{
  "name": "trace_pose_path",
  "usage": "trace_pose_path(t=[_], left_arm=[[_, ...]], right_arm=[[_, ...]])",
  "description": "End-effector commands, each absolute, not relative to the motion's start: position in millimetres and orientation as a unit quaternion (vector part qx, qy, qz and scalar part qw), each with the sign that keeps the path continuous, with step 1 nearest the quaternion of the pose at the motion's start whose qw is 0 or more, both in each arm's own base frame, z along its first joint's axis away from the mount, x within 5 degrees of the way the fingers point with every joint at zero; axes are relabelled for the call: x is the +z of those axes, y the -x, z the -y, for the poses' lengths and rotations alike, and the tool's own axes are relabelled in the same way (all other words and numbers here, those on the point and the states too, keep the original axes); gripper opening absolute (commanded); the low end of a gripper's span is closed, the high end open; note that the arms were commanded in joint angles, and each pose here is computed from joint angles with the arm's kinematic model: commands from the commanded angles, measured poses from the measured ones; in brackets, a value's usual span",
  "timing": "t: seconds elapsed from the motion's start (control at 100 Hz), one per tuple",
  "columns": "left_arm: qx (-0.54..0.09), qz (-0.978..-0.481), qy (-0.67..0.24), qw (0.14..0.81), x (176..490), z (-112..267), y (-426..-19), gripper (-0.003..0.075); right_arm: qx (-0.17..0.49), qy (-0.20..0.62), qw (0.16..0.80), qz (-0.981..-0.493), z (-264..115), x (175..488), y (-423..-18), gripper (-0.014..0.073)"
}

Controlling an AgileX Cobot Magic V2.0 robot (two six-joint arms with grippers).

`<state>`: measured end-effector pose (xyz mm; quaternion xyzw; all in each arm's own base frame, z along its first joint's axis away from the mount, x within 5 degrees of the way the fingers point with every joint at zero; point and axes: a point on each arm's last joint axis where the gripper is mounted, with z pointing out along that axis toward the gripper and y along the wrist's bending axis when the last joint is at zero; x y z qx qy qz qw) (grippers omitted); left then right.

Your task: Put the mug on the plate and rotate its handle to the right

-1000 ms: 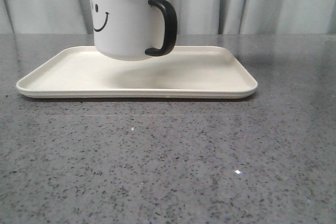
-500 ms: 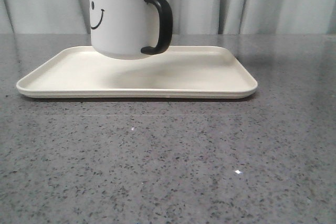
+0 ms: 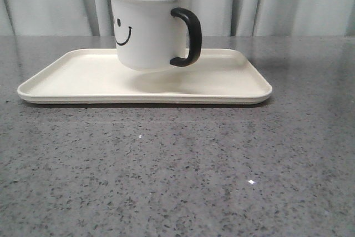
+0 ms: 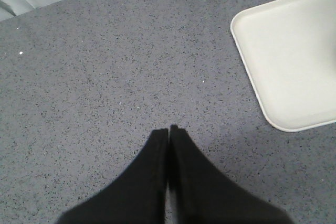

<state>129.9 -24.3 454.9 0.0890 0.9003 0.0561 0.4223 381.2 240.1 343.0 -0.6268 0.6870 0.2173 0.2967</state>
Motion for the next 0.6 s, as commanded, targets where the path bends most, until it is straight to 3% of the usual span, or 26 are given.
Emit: trace_pose_path(t=[0.0,0.37,0.59], left_arm=[[0.054,-0.891,-0.083,0.443,462.6,22.9,-127.8,-0.0020],[0.054,-0.891,-0.083,0.443,462.6,22.9,-127.8,-0.0020],[0.054,-0.891,-0.083,0.443,462.6,22.9,-127.8,-0.0020]], right_arm=[[0.234,0.648,0.304,-0.658,-231.9,375.9,-360.2,-0.0065],[0.152,0.697,0.280,-0.642,-238.9,367.7,-355.9,-0.0065],[0.146,0.702,0.278,-0.640,-240.8,367.1,-354.7,-0.0065]])
